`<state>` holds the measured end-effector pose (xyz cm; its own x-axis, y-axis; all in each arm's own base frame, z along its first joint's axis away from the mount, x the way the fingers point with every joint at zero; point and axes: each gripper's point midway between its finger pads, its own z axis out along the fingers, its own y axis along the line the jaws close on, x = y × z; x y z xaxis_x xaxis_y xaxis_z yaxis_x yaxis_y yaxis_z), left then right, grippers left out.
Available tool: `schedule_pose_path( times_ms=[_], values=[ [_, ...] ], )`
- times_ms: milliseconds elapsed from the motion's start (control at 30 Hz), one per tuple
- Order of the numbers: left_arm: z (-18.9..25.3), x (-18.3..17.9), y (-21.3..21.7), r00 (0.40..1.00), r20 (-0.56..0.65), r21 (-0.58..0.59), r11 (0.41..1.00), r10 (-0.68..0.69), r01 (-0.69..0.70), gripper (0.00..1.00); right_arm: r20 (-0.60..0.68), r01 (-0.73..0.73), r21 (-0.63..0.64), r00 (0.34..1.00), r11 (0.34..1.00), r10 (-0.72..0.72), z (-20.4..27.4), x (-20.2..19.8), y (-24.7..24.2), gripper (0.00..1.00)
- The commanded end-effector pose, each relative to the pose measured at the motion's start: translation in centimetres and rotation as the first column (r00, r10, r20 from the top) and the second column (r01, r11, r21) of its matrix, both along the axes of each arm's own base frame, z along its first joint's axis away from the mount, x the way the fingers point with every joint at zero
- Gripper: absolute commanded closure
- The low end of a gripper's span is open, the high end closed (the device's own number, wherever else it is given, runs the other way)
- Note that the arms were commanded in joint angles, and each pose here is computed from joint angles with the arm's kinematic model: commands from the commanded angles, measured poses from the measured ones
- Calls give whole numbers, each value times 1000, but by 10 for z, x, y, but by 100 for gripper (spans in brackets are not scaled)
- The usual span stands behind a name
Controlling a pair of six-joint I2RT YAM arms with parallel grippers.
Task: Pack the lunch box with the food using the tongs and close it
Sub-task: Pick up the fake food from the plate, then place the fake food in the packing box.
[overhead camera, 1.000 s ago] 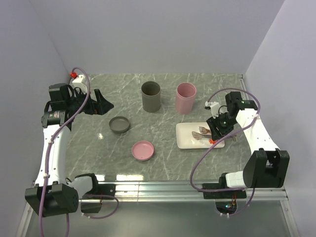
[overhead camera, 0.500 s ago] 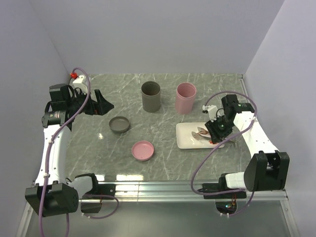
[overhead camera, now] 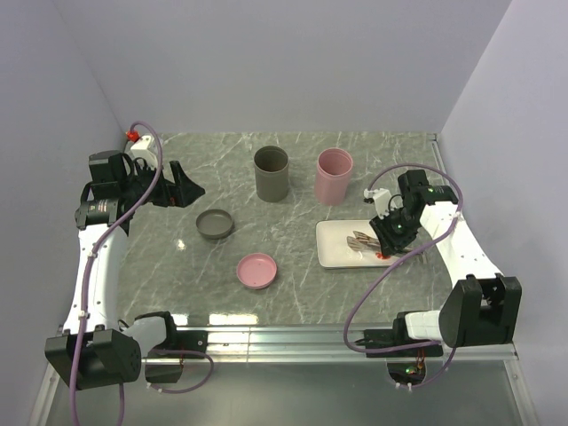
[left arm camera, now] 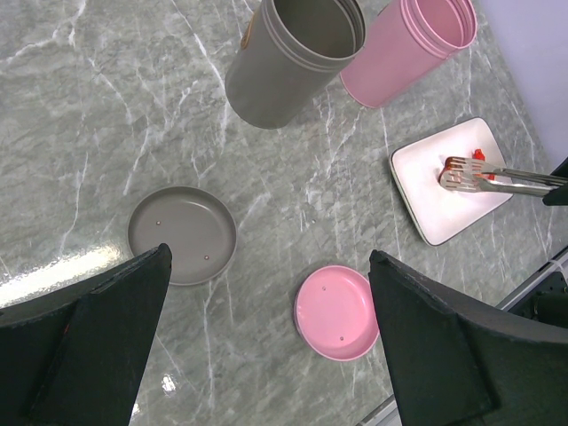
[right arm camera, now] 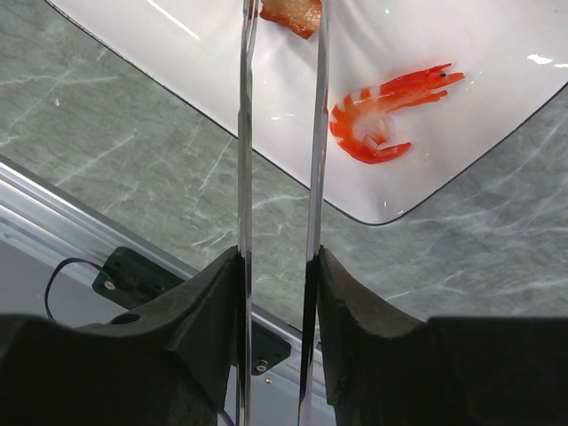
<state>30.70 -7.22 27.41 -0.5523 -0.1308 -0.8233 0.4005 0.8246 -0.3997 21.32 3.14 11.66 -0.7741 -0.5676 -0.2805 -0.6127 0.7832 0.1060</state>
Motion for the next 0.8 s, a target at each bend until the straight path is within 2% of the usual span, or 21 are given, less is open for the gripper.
schedule_pose_path(
  times_ms=[0, 133, 433, 500, 767],
  values=[
    [9, 1, 0, 999, 52, 13, 1000, -11, 10, 1, 46, -2, 21, 999, 1000, 1, 13, 4, 7, 59],
    [10, 1, 0, 998, 55, 17, 1000, -9, 9, 1, 66, -6, 36, 998, 999, 4, 24, 8, 10, 64],
    [9, 2, -1, 999, 50, 6, 1000, -14, 14, 1, 101, -32, 86, 995, 996, 23, 56, 5, 19, 66],
    [10, 3, -2, 998, 52, 4, 1000, -17, 17, 1, 103, -43, 119, 994, 992, 31, 65, 3, 27, 66],
    [9, 8, -1, 999, 40, 0, 1000, -20, 20, 1, 273, -183, 234, 955, 955, 116, 140, 35, 92, 66]
  ],
)
